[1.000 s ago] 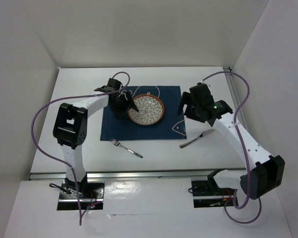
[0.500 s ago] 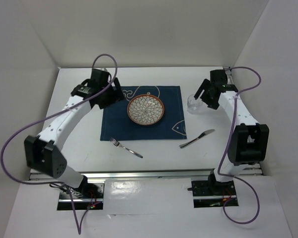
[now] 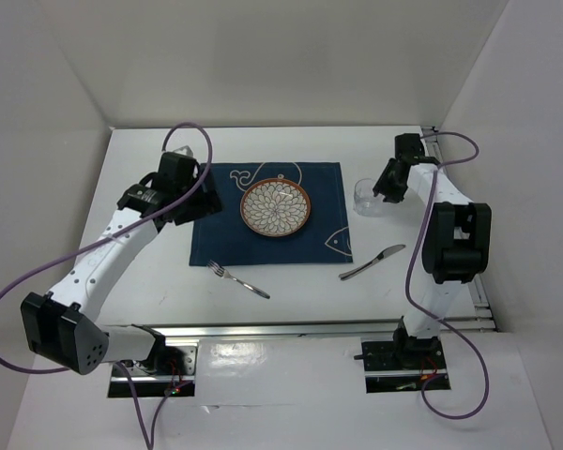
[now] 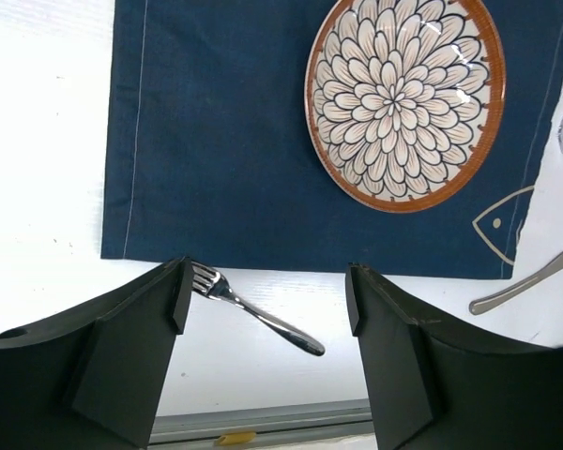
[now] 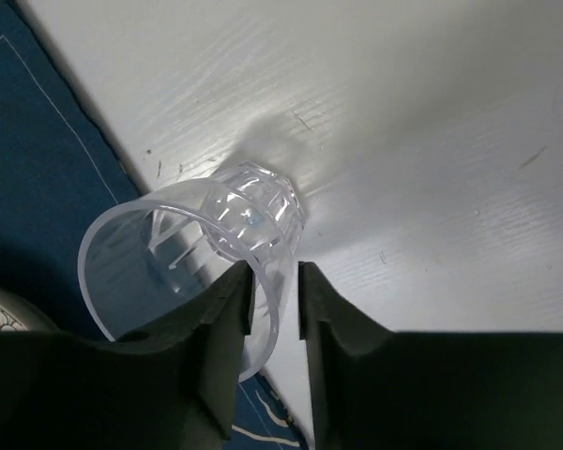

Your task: Set the dinner table for one person

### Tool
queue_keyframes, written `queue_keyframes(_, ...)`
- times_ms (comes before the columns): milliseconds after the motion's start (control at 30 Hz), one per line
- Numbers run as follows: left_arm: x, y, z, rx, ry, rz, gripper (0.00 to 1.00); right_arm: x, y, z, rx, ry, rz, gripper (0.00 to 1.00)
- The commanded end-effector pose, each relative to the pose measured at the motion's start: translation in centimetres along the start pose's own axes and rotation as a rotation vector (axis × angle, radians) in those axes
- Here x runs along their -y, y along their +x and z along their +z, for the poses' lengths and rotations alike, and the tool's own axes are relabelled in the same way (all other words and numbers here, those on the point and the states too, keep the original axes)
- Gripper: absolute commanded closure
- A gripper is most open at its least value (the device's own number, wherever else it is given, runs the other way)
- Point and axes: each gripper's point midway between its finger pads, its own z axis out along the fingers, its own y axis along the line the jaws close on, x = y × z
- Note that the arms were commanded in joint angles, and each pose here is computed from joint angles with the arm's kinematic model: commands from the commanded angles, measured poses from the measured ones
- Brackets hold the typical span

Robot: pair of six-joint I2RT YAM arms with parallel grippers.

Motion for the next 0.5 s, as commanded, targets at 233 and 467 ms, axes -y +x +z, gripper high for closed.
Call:
queue_keyframes(233,-0.2,-0.1,-0.8,0.022,0.005,0.021,0.18,-2.5,-6.3,-7.2,0.286,-0.093,0.036,1.0)
queue_keyframes(467,-0.3,-0.3,-1.6,0.047,0.012,0.0,0.19,-10.9,-7.4,-6.9,0.247,-0.175,-0.129,1.0)
